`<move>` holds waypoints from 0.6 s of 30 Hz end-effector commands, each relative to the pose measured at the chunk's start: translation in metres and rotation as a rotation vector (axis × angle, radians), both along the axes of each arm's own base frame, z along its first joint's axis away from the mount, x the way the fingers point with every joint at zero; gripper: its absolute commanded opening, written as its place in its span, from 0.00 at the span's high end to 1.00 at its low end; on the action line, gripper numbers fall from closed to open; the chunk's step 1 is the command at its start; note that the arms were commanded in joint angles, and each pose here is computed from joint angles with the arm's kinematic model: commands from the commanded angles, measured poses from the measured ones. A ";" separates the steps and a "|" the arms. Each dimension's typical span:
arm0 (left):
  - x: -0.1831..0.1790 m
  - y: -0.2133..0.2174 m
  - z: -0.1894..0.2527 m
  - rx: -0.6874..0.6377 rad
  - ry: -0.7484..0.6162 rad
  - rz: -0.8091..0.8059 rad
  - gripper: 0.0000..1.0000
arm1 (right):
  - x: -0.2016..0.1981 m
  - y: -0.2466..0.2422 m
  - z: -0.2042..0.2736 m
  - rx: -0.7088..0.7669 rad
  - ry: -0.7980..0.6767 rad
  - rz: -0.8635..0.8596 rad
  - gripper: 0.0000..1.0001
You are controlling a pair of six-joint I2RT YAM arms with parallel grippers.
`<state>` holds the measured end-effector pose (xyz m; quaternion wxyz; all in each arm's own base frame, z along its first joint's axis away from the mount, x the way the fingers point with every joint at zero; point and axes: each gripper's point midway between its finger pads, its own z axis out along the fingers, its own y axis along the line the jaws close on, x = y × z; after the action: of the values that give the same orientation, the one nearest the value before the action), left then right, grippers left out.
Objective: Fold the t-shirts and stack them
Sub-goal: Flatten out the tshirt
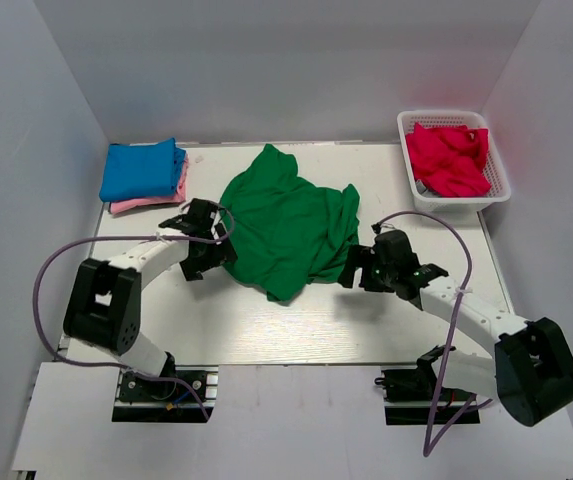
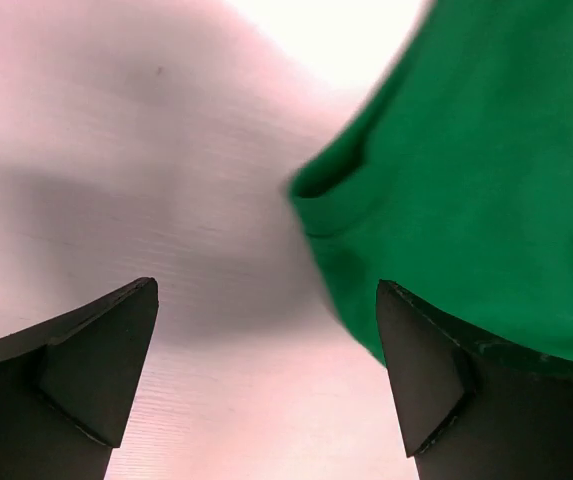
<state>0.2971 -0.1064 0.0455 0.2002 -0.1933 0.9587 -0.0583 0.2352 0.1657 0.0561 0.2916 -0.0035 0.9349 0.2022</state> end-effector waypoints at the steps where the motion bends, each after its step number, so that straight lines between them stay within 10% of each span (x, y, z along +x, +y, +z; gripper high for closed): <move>1: 0.012 -0.002 -0.007 -0.003 -0.022 0.034 0.00 | 0.001 0.012 0.005 0.044 -0.008 0.031 0.10; 7: 0.020 -0.014 -0.026 -0.040 0.004 0.015 0.29 | -0.001 0.025 -0.009 0.050 0.047 0.059 0.10; 16: 0.010 -0.041 -0.064 -0.173 0.071 -0.078 1.00 | 0.020 0.041 -0.034 -0.046 0.092 0.026 0.13; 18: 0.009 -0.041 -0.067 -0.167 0.079 -0.085 1.00 | 0.026 0.045 -0.035 -0.055 0.087 0.010 0.16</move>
<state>0.3336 -0.1516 0.0149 0.2008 -0.1784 0.9496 -0.1617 0.2527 0.2105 0.0291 0.2477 -0.0253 0.9469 0.2036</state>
